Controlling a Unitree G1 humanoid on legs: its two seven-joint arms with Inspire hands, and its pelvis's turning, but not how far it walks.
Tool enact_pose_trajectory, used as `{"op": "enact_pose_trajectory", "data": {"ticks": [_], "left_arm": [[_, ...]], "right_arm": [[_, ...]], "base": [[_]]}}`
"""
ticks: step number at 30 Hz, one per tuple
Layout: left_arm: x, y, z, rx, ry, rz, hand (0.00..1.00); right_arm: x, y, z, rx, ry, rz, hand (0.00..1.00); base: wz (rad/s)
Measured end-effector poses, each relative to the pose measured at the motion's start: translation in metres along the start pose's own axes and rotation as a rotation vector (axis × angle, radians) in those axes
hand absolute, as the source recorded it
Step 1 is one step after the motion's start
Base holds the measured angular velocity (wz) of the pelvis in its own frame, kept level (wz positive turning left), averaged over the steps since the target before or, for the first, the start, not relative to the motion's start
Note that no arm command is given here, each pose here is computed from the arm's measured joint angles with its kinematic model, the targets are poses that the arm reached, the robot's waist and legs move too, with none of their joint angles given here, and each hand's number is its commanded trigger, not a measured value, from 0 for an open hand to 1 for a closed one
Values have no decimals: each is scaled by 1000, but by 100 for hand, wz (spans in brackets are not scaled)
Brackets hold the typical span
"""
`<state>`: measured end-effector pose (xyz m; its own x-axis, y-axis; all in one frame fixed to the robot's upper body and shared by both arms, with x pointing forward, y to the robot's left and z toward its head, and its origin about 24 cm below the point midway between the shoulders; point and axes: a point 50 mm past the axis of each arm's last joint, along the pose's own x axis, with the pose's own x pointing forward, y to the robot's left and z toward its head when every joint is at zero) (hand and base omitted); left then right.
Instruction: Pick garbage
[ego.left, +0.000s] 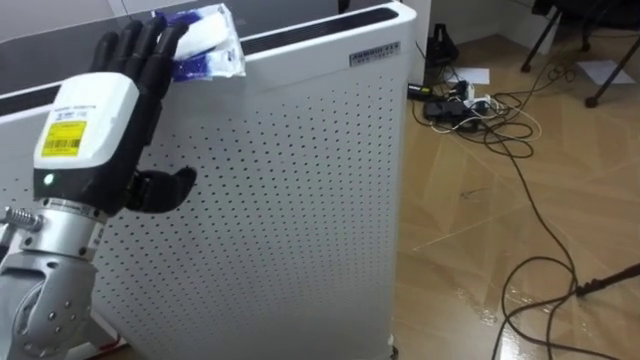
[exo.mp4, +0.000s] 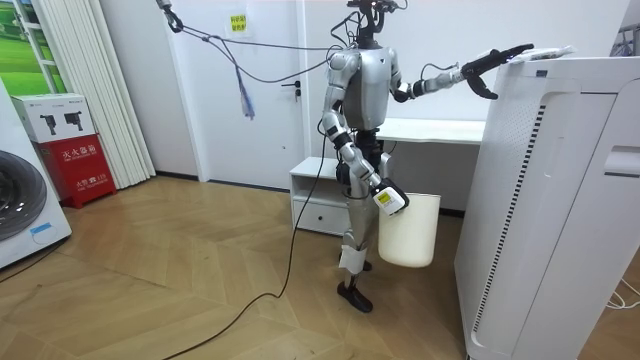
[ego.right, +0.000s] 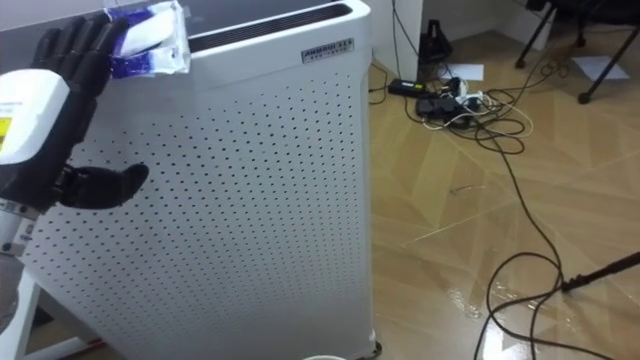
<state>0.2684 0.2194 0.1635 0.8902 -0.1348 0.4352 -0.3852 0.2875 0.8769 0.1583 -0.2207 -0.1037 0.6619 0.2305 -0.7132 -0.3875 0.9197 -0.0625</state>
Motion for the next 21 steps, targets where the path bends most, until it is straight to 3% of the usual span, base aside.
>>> {"op": "enact_pose_trajectory", "data": {"ticks": [21], "left_arm": [[18, 7, -7, 40, -1, -23, 0]], "right_arm": [[0, -4, 0, 4, 14, -9, 100]], "base": [[-2]]}}
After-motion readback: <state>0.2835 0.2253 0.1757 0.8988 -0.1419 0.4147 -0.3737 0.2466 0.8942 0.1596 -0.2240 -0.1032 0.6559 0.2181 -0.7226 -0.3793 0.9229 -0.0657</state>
